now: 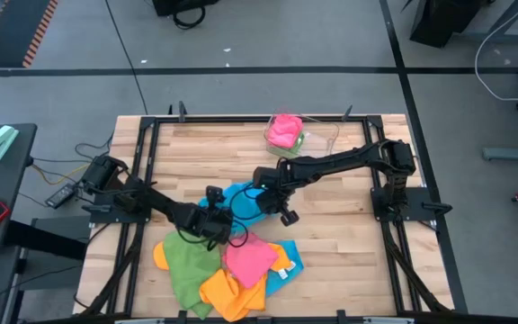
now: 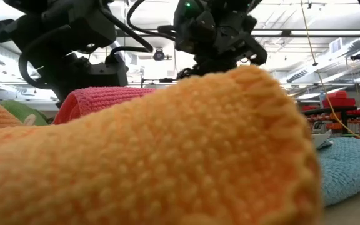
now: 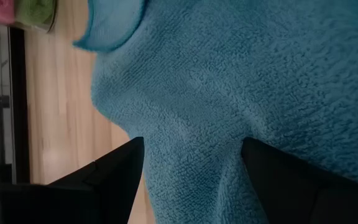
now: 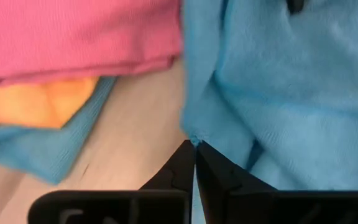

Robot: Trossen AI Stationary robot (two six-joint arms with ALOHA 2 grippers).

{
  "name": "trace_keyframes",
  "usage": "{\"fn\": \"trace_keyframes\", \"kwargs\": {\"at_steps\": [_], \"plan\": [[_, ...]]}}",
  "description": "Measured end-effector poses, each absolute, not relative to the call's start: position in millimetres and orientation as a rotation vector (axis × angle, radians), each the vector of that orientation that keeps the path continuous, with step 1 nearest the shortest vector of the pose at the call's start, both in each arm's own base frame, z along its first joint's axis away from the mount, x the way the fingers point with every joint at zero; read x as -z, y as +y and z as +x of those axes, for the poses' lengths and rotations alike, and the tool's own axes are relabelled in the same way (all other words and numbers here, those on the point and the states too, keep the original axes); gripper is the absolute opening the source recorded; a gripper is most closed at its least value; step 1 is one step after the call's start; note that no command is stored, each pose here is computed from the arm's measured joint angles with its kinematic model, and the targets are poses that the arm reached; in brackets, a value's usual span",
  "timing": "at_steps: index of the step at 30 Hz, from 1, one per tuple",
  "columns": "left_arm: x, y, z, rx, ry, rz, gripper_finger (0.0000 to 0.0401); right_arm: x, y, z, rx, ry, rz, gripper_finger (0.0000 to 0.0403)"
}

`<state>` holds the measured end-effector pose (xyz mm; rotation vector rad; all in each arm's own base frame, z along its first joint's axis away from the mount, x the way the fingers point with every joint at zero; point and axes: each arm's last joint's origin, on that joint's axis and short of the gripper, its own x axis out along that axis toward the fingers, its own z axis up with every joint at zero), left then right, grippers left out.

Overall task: Fold microfiber towels
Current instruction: Fold the top blue towel

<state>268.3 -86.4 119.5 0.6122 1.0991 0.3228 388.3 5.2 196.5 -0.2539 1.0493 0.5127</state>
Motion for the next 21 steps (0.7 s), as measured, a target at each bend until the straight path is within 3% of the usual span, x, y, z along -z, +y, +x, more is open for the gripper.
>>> {"fn": "trace_keyframes", "kwargs": {"at_steps": [5,14,21], "plan": [[-119.5,-89.6,267.3,-0.337,1.085,0.575,0.0286,-175.8,8.2,384.6,-0.523,0.999,-0.211,0.0049],[-118.4,-89.0,261.1,-0.333,1.142,0.621,0.0286,-180.8,15.8,364.0,-0.491,1.309,-0.082,0.0148],[-119.0,-88.1,259.1,-0.314,1.176,0.68,0.0286,-181.1,-4.1,383.0,-0.33,1.118,-0.168,0.0162]]}}
